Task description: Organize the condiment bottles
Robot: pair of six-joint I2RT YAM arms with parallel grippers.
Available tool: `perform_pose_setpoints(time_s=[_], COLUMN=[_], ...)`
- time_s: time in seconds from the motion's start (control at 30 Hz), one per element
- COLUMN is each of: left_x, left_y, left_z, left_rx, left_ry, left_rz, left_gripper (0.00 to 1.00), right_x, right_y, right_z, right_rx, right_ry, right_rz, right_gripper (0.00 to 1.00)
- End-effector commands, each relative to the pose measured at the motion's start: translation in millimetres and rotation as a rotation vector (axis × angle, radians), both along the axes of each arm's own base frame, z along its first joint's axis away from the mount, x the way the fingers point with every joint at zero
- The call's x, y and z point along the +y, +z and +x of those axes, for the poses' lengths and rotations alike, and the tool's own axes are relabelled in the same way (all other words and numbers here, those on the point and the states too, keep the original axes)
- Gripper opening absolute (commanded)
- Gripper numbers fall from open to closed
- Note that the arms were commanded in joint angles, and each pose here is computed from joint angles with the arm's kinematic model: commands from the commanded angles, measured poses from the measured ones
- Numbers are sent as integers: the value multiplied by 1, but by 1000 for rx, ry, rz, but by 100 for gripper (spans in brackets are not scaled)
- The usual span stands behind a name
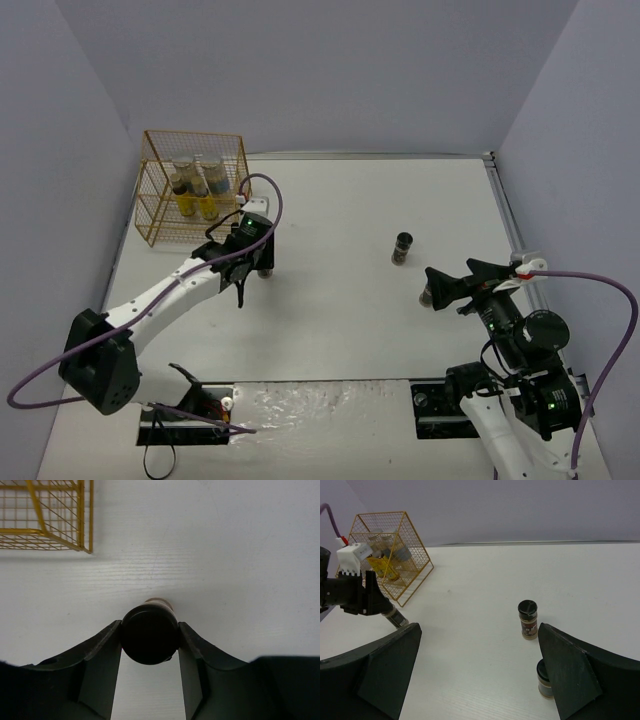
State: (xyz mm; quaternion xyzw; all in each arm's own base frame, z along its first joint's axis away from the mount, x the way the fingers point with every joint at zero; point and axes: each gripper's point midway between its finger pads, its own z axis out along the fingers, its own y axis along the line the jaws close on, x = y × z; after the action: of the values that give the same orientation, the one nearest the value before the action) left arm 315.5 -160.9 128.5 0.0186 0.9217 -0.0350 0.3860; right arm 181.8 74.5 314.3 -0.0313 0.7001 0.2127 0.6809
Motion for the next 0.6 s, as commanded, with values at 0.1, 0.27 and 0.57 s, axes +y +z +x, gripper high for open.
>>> perform_pose_setpoints(time_s=[0.1, 0.27, 0.57], left_x=[77, 137, 221], left_y=[105, 137, 174], left_z=[9, 25, 78], left_rx=[-186, -246, -371], left_ry=[173, 306, 513], left_rz=[9, 5, -42], left_gripper=[8, 8, 8], right_x=[6, 6, 8], right_y=[20, 21, 19], right_z=[3, 2, 4], right_rx=[-77, -82, -80], right_ry=[32, 29, 45], right_rz=[8, 8, 2], right_gripper=[100, 100, 100])
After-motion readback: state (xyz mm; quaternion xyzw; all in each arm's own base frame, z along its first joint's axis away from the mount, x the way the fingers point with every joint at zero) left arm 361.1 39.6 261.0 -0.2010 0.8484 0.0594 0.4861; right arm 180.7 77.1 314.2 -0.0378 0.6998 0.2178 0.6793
